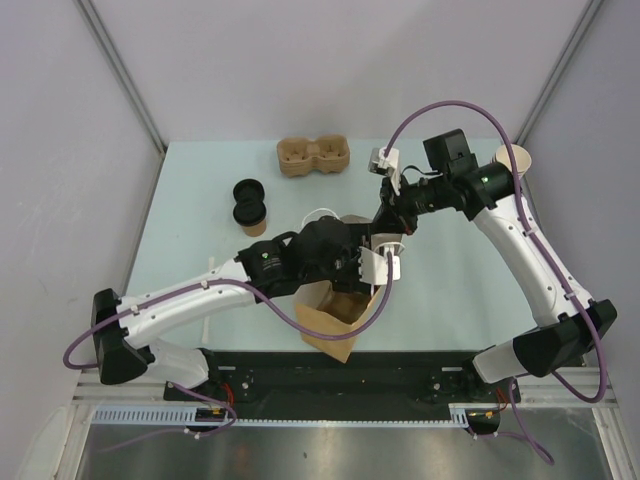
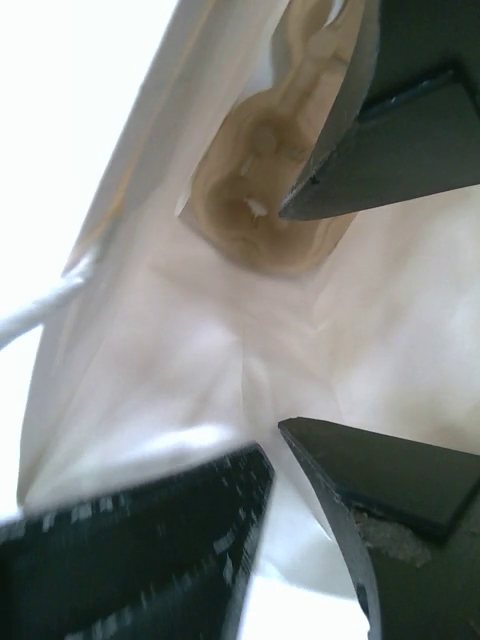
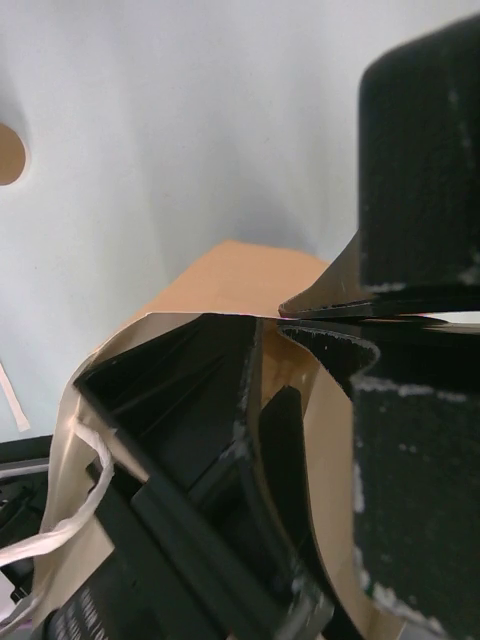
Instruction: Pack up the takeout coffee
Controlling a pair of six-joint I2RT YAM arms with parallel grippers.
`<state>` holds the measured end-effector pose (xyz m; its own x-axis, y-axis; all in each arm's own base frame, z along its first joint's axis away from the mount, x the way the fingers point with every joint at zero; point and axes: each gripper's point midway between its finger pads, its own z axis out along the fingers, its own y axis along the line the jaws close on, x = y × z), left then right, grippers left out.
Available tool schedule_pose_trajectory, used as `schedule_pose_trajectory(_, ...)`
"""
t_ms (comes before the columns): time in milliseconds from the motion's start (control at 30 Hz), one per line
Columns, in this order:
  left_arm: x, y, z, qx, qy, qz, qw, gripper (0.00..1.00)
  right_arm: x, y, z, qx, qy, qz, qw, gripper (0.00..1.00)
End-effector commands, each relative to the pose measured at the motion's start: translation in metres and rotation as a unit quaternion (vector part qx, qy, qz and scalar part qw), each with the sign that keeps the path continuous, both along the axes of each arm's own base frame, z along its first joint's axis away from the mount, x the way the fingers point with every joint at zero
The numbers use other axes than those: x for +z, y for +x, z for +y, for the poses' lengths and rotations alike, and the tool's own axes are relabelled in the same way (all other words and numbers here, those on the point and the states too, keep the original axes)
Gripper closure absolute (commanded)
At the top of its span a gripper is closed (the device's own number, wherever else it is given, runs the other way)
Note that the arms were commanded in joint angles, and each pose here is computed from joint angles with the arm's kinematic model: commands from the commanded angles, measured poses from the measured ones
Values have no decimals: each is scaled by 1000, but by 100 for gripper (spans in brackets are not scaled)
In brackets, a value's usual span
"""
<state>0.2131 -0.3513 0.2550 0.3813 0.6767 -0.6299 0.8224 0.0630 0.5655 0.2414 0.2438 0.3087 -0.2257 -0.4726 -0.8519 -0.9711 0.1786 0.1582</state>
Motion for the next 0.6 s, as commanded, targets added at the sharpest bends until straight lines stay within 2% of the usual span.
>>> schedule_pose_trajectory(0, 53, -1, -1, 16, -71, -29, 997, 13, 16, -4, 2, 11, 14, -33, 999, 100)
schedule_pose_trajectory(133, 65, 1, 1, 25, -81, -43, 995, 8, 14, -2, 0, 4, 7, -38, 999, 100)
schedule_pose_trajectory(267, 75, 4, 2, 25, -78, -54, 995, 8, 15, 2, -1, -5, 3, -50, 999, 100)
schedule_pose_trajectory(367, 70, -6, 2, -5, -64, -47, 997, 10, 16, 1, -1, -5, 3, -55, 998, 100)
schedule_pose_trajectory(567, 51, -6, 7, 4, -49, -35, 998, 10, 20, -3, -1, -2, 8, -58, 998, 100)
